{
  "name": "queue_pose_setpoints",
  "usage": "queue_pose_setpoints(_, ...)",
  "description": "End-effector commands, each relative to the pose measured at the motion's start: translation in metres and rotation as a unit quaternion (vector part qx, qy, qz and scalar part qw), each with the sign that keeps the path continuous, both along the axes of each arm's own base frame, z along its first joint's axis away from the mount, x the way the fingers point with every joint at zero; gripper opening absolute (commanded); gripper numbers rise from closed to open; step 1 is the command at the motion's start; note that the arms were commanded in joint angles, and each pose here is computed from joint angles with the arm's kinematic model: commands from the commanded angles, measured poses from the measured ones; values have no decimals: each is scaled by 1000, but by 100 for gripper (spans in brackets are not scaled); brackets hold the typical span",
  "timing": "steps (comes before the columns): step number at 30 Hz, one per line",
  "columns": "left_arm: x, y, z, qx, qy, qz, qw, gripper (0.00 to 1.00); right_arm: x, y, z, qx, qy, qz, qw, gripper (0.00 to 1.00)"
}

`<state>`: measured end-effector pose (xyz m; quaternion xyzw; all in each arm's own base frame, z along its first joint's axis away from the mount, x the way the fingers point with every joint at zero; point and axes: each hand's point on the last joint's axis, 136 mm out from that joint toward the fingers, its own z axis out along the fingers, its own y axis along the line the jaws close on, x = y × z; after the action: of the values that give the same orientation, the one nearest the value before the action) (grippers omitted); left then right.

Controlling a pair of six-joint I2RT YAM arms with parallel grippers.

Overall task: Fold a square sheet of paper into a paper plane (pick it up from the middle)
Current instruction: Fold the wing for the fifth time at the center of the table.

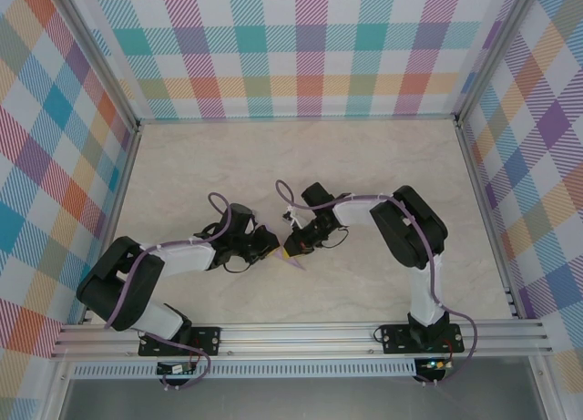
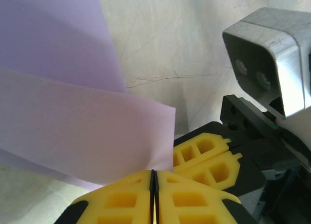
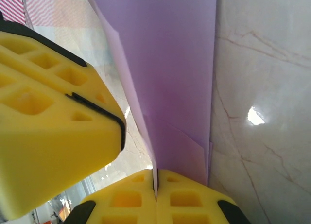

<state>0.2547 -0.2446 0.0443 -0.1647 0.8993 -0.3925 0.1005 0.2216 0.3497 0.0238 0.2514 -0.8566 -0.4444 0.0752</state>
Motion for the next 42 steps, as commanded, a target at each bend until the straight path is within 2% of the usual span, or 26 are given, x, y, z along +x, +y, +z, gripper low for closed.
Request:
queue_pose_setpoints(1, -6, -5, -8, 1, -3, -20, 1000, 10, -2, 4, 6, 16, 24, 6, 1000, 6)
queue_pose_setpoints(8, -6, -3, -20, 18, 10, -15, 1000, 10, -1, 1, 0, 0, 24, 4, 1000, 7)
queue_pose_setpoints(17, -7, 8, -28, 49, 19, 0, 999, 9, -1, -3, 10, -4, -2, 12, 1000, 18)
queue_pose_setpoints(21, -7, 8, -30, 52, 21, 3, 998, 9, -3, -9, 15, -8, -29, 22, 999, 20)
queue_pose_setpoints(29, -5, 7, -30, 53, 21, 2, 998, 9, -8, -19, 3, -27, -28, 21, 999, 18)
queue_pose_setpoints(36, -6, 9, -32, 56, 23, 3, 998, 9, -10, -25, -14, -57, -16, 15, 998, 9)
queue_pose_setpoints(42, -8, 11, -35, 62, 28, 7, 998, 9, -9, -27, -17, -70, -16, 13, 997, 9)
